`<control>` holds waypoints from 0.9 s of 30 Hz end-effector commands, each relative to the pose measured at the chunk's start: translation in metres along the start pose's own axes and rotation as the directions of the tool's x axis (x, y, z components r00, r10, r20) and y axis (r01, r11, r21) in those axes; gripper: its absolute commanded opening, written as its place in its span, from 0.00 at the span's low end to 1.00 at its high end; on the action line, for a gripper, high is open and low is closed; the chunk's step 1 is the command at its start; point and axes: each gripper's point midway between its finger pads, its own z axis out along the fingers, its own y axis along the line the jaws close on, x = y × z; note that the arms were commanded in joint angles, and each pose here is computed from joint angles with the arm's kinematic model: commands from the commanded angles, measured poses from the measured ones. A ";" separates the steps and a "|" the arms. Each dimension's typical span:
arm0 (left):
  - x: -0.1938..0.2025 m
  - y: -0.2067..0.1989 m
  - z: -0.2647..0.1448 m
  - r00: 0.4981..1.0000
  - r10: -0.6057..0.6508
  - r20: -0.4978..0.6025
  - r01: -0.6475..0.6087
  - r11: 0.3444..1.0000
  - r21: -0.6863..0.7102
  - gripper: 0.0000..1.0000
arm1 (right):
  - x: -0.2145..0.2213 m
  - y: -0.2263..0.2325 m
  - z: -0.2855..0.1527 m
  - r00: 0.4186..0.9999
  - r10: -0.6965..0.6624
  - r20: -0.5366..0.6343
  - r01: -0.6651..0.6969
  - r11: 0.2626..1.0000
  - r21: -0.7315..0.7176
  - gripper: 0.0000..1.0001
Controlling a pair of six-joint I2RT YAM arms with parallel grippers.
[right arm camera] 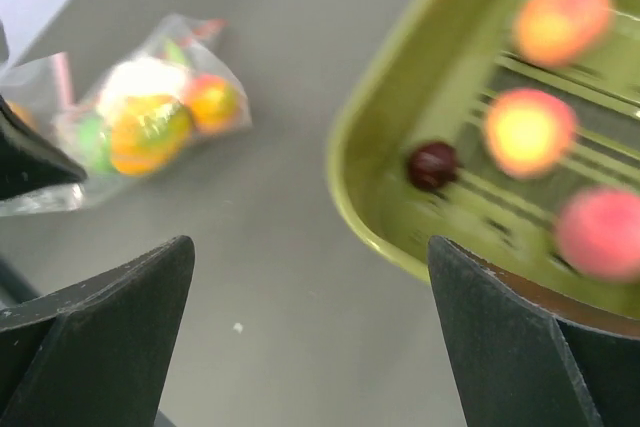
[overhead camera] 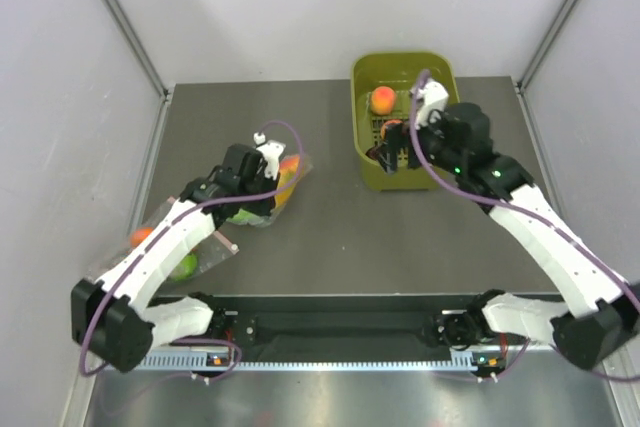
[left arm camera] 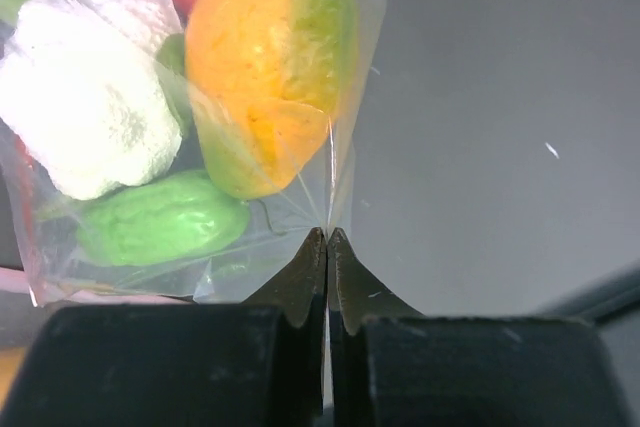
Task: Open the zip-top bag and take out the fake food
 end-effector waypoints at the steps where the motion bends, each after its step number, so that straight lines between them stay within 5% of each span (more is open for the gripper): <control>1: 0.012 -0.027 -0.019 1.000 0.003 0.026 -0.007 0.990 0.143 0.00 | -0.039 0.041 0.027 0.998 0.012 0.067 -0.001 0.985 -0.170 1.00; 12: -0.016 -0.051 -0.069 0.969 -0.021 0.246 -0.047 0.962 0.268 0.00 | -0.008 0.151 0.052 0.995 -0.093 -0.020 0.067 0.841 -0.537 1.00; 19: -0.056 -0.070 -0.059 0.937 -0.191 0.291 0.071 0.923 0.377 0.00 | 0.034 0.152 0.033 0.992 -0.095 -0.082 0.040 0.856 -0.515 1.00; 23: -0.055 -0.077 -0.030 0.950 -0.237 0.204 0.142 0.909 0.391 0.01 | 0.048 0.142 0.016 0.991 -0.097 -0.098 0.038 0.877 -0.479 1.00; 26: -0.045 -0.091 -0.022 0.966 -0.216 0.143 0.136 0.892 0.431 0.20 | 0.052 0.140 0.003 0.991 -0.097 -0.091 0.042 0.878 -0.476 1.00; 27: -0.041 -0.093 -0.022 0.969 -0.206 0.139 0.127 0.891 0.435 0.38 | 0.052 0.141 -0.001 0.992 -0.090 -0.089 0.037 0.876 -0.480 1.00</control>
